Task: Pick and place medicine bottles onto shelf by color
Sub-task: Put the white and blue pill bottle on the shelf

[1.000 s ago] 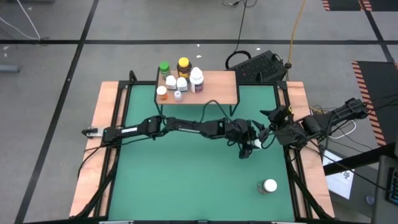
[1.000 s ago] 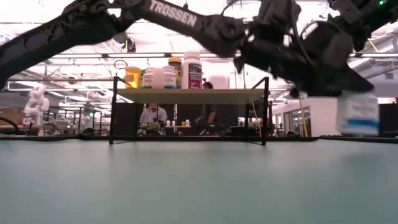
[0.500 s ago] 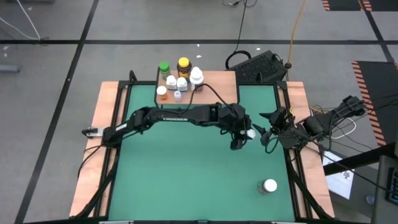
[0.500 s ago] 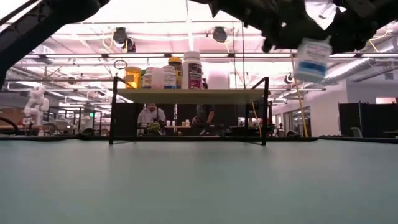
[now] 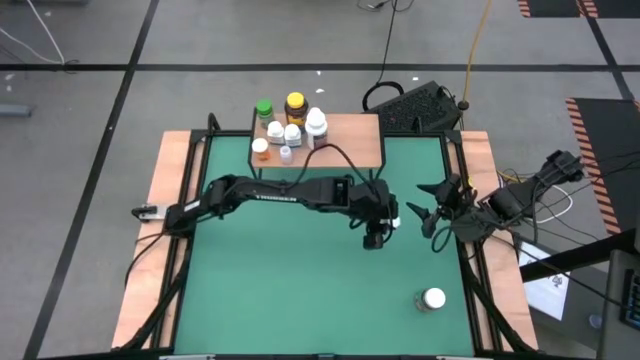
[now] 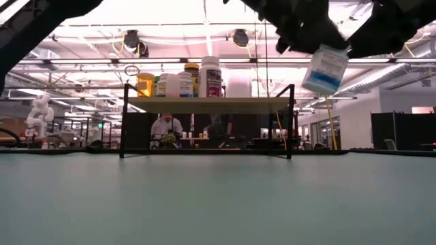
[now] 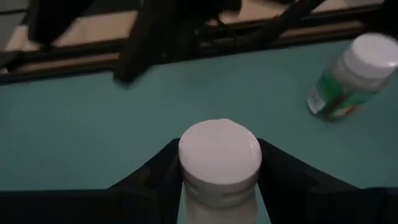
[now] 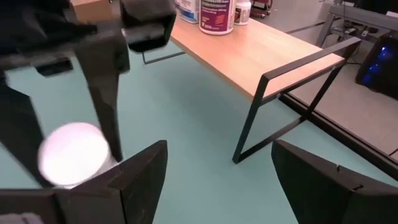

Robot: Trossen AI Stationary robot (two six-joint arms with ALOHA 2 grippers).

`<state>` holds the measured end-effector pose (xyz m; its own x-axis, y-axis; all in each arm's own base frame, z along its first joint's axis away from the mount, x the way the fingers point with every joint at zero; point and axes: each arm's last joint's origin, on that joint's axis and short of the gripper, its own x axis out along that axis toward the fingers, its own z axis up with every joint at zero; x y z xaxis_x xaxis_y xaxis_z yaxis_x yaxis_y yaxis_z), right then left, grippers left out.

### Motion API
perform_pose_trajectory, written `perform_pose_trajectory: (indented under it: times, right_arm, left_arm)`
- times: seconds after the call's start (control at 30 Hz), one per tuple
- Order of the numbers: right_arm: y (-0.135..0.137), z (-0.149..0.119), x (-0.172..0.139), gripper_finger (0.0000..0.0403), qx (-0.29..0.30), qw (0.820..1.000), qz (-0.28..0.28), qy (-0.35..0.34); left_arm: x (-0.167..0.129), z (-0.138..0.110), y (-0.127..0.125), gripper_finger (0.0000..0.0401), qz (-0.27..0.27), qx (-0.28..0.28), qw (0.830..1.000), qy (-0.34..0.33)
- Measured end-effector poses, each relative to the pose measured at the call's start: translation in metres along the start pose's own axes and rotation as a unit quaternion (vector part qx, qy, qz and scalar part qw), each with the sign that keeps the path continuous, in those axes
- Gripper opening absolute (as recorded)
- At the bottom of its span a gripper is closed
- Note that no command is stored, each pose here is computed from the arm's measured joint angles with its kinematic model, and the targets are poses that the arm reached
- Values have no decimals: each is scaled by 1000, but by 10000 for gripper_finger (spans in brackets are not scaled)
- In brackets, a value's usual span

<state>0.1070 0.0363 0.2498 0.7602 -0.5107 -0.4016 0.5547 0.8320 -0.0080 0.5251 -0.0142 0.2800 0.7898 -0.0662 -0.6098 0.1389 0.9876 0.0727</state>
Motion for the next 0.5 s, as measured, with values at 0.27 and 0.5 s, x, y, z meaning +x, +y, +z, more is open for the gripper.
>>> perform_pose_trajectory:
  times: [0.27, 0.5]
  right_arm:
    - [1, -2, -3, 281, -1, 1000, 8, -6]
    - [2, 2, -4, 281, 13, 999, -5, -29]
  left_arm:
    - [-17, -50, -19, 168, 34, -30, 999, -28]
    - [-105, -78, 9, 181, 131, -61, 987, -77]
